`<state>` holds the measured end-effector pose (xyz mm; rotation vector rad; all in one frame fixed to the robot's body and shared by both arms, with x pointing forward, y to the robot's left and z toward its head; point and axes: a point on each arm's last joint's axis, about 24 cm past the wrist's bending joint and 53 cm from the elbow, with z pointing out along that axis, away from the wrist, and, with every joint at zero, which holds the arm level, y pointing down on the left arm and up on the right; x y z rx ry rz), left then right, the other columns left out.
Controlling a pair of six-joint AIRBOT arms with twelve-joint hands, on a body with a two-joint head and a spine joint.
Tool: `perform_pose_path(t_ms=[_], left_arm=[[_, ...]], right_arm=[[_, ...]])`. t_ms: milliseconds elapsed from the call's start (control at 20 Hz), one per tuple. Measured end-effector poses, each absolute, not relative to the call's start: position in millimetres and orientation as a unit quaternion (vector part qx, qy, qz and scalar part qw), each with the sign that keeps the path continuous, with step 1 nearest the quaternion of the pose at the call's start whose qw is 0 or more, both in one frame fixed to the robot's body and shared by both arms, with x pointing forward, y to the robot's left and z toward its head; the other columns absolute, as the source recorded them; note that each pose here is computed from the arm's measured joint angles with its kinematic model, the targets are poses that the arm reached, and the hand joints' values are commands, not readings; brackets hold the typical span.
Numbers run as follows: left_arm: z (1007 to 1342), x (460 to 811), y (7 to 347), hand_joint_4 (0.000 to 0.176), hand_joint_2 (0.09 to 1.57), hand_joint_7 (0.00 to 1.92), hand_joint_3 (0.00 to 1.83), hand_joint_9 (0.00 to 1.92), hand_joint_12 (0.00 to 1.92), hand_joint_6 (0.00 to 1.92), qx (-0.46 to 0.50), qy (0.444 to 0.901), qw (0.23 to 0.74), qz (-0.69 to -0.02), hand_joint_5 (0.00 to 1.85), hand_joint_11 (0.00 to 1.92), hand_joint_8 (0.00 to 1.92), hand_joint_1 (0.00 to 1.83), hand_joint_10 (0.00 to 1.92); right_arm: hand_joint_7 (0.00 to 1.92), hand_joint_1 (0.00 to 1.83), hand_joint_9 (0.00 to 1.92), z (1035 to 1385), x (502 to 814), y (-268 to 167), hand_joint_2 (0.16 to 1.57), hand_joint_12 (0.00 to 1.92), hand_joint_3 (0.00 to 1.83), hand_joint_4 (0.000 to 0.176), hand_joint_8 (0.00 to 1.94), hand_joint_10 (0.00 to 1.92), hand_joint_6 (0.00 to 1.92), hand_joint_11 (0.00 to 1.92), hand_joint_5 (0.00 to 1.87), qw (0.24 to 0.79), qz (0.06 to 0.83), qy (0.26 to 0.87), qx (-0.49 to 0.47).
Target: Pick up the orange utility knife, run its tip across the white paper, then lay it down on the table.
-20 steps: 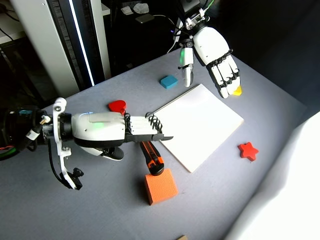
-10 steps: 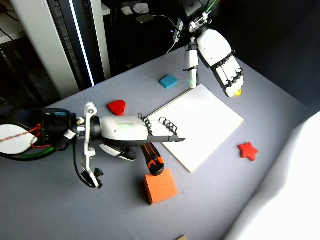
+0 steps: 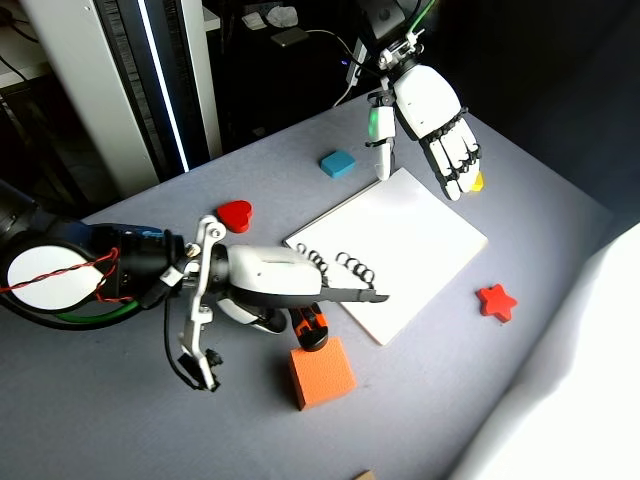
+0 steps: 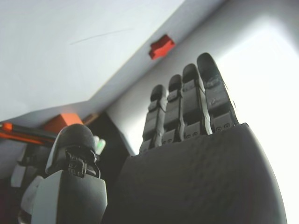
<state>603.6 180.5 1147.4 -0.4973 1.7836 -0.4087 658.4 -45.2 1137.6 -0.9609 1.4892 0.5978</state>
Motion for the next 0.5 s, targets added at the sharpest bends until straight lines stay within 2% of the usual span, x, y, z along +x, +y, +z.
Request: perform_pose_path(t_ms=[100, 250, 350, 500], left_arm=[[1147, 603, 180, 0.041, 1.26, 0.06, 0.0, 0.09, 0.42, 0.0, -0.212, 0.765, 0.582, -0.176, 0.04, 0.0, 0.0, 0.04, 0.0], [1145, 603, 176, 0.038, 1.25, 0.06, 0.0, 0.09, 0.39, 0.01, -0.208, 0.768, 0.578, -0.181, 0.07, 0.0, 0.0, 0.07, 0.0], [1145, 603, 175, 0.044, 1.25, 0.07, 0.0, 0.1, 0.41, 0.0, -0.206, 0.77, 0.576, -0.183, 0.05, 0.0, 0.0, 0.05, 0.0], [1145, 603, 175, 0.039, 1.25, 0.07, 0.0, 0.1, 0.5, 0.01, -0.206, 0.77, 0.576, -0.183, 0.06, 0.0, 0.0, 0.06, 0.0]], right_arm=[[0.0, 0.95, 0.0, 1130, 659, -47, 1.09, 0.0, 0.01, 0.0, 0.0, 0.0, 0.0, 0.0, 0.0, 0.576, 0.255, 0.661, -0.409], [0.0, 0.95, 0.0, 1126, 657, -49, 1.09, 0.0, 0.01, 0.0, 0.0, 0.0, 0.0, 0.0, 0.0, 0.55, 0.27, 0.699, -0.369], [0.0, 0.98, 0.0, 1126, 652, -49, 1.09, 0.0, 0.01, 0.0, 0.0, 0.0, 0.0, 0.0, 0.0, 0.539, 0.283, 0.711, -0.353], [0.0, 0.97, 0.0, 1120, 650, -50, 1.09, 0.0, 0.01, 0.0, 0.0, 0.0, 0.0, 0.0, 0.0, 0.529, 0.279, 0.722, -0.348]])
